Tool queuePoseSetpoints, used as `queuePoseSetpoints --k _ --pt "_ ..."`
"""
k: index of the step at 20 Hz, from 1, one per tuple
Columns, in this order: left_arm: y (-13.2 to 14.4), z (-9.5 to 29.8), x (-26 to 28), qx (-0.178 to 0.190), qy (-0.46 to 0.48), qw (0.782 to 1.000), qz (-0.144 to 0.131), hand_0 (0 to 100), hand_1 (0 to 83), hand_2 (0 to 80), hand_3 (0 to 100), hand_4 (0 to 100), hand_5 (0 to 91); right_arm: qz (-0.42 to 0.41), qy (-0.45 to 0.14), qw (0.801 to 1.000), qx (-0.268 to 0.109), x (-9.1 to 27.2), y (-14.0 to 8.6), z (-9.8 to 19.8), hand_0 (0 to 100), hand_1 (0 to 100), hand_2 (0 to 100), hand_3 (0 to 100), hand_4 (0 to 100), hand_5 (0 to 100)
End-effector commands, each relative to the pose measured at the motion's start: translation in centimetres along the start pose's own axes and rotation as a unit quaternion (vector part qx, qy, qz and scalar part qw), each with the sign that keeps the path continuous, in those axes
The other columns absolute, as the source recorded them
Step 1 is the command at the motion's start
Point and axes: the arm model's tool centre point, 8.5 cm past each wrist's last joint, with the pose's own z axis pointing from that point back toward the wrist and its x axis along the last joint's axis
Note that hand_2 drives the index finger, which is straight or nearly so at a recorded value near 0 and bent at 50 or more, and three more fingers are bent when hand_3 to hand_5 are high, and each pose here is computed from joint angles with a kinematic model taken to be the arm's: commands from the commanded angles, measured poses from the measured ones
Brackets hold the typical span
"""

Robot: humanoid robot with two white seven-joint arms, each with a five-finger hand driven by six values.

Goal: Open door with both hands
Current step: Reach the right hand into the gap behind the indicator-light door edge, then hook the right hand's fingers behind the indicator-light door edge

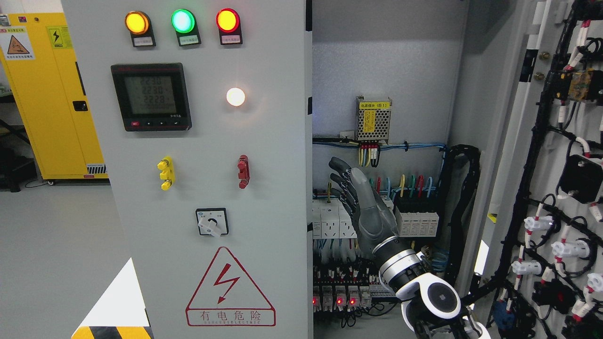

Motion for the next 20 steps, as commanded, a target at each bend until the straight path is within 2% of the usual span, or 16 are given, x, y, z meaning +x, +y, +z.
queuePoseSetpoints --k 1,4,7,11,14,17,20 --pt "-0.2 0.0 0.0 -0.001 0.0 1.0 0.0 0 0.0 0.0 0 0 0.0 -0.016 0.021 0.999 0.019 -1.5 -0.1 -0.7 22 0 0 0 0 0" --pt "-0.4 0.0 0.0 -0.003 0.0 1.0 -0.001 0 0.0 0.0 0 0 0.0 -0.015 0.02 0.999 0.025 -1.1 -0.2 -1.0 22 0 0 0 0 0" --pt "-0.4 0.0 0.2 -0.003 -0.002 1.0 -0.001 0 0.0 0.0 0 0 0.0 -0.028 0.017 0.998 0.062 -0.9 0.2 -1.3 22 0 0 0 0 0" --pt "-0.4 0.0 0.3 -0.003 -0.003 1.0 -0.001 0 0.0 0.0 0 0 0.0 -0.037 0.022 0.997 0.058 -1.2 -1.3 -1.3 22 0 0 0 0 0" --pt "-0.3 0.0 0.2 -0.003 -0.002 1.0 -0.002 0 0.0 0.0 0 0 0.0 -0.039 0.026 0.993 0.106 -1.5 -0.6 -1.2 22 0 0 0 0 0" --pt "-0.4 0.0 0.2 -0.003 -0.002 1.0 -0.002 0 0.0 0.0 0 0 0.0 -0.044 0.033 0.993 0.107 -1.4 -0.9 -1.8 22 0 0 0 0 0" --pt "-0.3 0.0 0.1 -0.003 -0.001 1.0 -0.002 0 0.0 0.0 0 0 0.0 -0.05 0.032 0.994 0.093 -1.0 -2.3 -2.2 22 0 0 0 0 0"
